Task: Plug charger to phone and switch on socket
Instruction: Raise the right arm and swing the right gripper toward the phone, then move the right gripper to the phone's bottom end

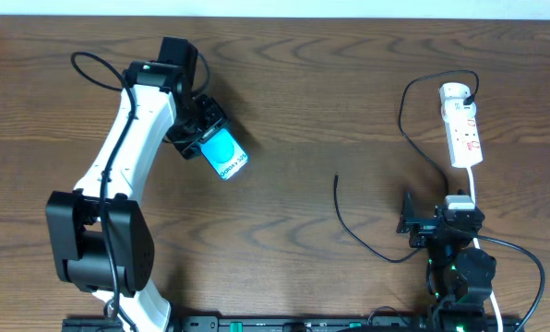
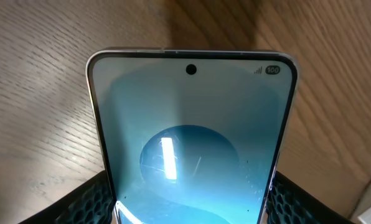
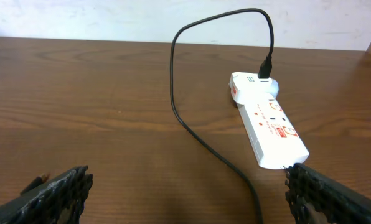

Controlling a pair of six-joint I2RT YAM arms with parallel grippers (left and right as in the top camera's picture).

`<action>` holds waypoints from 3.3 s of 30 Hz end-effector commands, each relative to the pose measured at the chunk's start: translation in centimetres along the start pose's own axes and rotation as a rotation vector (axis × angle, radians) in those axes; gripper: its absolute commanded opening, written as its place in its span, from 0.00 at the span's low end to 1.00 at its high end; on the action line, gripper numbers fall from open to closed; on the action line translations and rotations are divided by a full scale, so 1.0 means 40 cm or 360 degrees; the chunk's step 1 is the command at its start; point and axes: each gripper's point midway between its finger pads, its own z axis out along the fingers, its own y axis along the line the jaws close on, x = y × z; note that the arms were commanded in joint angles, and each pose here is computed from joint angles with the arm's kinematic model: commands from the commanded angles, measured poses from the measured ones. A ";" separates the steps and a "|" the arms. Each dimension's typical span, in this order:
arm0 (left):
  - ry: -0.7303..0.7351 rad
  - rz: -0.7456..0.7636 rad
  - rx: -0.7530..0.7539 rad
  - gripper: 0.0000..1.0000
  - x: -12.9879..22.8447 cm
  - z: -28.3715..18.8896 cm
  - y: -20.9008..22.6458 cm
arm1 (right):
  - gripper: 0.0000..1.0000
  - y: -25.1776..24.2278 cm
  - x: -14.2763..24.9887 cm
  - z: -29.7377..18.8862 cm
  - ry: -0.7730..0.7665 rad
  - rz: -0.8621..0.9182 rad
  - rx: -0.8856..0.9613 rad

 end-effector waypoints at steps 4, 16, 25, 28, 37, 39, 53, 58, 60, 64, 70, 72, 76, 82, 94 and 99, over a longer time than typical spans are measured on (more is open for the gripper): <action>-0.0062 0.0064 -0.0014 0.07 -0.003 -0.024 0.003 | 0.99 0.003 0.001 -0.001 -0.0001 0.0024 -0.0005; -0.0044 0.0063 -0.0014 0.07 0.003 -0.023 0.003 | 0.99 0.086 -0.182 -0.038 -0.0406 0.0277 -0.0360; -0.0030 0.0063 0.0000 0.07 0.007 -0.023 0.000 | 0.99 0.102 -0.345 -0.053 -0.0127 0.0254 -0.0415; -0.0015 0.0064 0.0015 0.07 0.011 -0.023 -0.004 | 0.99 0.139 -0.406 -0.033 0.0095 0.0252 -0.0556; -0.0015 0.0063 0.0016 0.07 0.011 -0.023 -0.005 | 0.99 0.224 -0.399 0.063 0.0950 0.0530 -0.0844; -0.0015 0.0063 0.0016 0.07 0.011 -0.023 -0.005 | 0.99 0.223 -0.368 0.104 0.1041 0.0643 -0.0805; -0.0015 -0.0021 0.0017 0.07 0.011 -0.023 -0.005 | 0.99 0.374 -0.308 0.250 0.1321 0.1251 -0.1538; -0.0015 -0.0189 0.0017 0.07 0.011 -0.023 -0.005 | 0.99 0.394 -0.280 0.262 0.1382 0.1310 -0.1648; -0.0014 -0.0282 0.0018 0.07 0.011 -0.023 -0.005 | 0.99 0.404 -0.273 0.264 0.1394 0.1302 -0.1658; 0.0023 -0.0428 0.0045 0.07 0.019 -0.024 -0.013 | 0.99 0.431 -0.280 0.267 0.1399 0.1292 -0.1669; 0.0087 -0.0605 0.0082 0.07 0.034 -0.024 -0.026 | 0.99 0.488 -0.272 0.289 0.1373 0.1196 -0.1588; 0.0120 -0.0671 0.0099 0.07 0.041 -0.025 -0.033 | 0.99 0.507 -0.262 0.297 0.1370 0.1160 -0.1534; 0.0204 -0.0816 0.0138 0.07 0.058 -0.028 -0.049 | 0.97 0.536 -0.239 0.311 0.1370 0.1096 -0.1412; 0.0310 -0.0944 0.0180 0.07 0.079 -0.034 -0.070 | 0.94 0.574 -0.225 0.312 0.1363 0.1031 -0.1353; 0.0465 -0.1018 0.0252 0.07 0.108 -0.046 -0.102 | 0.92 0.598 -0.222 0.306 0.1389 0.1049 -0.1332; 0.0477 -0.1028 0.0258 0.07 0.110 -0.047 -0.105 | 0.92 0.620 -0.226 0.297 0.1379 0.1024 -0.1368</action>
